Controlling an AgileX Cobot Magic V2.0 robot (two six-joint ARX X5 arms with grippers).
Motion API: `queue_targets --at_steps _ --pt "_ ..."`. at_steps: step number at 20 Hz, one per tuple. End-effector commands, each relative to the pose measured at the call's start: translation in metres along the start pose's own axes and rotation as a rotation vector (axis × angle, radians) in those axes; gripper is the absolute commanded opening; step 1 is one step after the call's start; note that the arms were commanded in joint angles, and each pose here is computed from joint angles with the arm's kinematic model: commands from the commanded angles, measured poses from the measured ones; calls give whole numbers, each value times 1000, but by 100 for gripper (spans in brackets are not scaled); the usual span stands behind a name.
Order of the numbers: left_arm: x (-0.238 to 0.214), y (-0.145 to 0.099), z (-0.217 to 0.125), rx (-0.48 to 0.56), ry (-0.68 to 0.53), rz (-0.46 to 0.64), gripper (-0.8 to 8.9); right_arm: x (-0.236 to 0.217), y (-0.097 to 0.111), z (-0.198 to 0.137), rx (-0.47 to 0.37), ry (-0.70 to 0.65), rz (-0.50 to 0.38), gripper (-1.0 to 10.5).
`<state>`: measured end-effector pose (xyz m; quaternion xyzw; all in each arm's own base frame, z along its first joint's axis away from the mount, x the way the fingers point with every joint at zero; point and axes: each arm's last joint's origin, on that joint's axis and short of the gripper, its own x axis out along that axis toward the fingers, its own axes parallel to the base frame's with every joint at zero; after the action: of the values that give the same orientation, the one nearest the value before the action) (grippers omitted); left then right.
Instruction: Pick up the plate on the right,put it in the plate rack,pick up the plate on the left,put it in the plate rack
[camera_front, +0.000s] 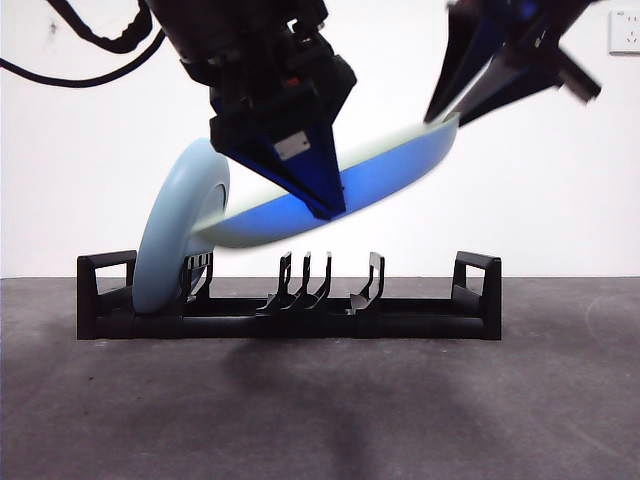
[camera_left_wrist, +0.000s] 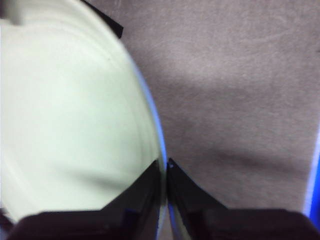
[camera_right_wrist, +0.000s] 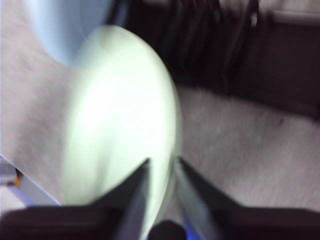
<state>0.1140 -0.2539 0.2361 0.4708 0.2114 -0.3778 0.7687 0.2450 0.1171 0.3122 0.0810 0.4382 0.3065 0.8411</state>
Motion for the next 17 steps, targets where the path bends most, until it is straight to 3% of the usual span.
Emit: queue_targets --at_steps 1,5,8,13,17 --pt "1 -5 4 -12 -41 -14 -9 -22 -2 4 -28 -94 -41 195" --pt "0 -3 16 -149 -212 -133 -9 -61 -7 5 -21 -274 -233 190" --pt "3 13 22 -279 -334 -153 -9 -84 -10 5 -11 -382 -324 190" --pt "14 70 16 -627 -592 -281 -9 -96 -14 3 -5 -421 -358 190" --pt "16 127 -7 -882 -774 -283 -10 -98 -17 3 7 -426 -372 190"
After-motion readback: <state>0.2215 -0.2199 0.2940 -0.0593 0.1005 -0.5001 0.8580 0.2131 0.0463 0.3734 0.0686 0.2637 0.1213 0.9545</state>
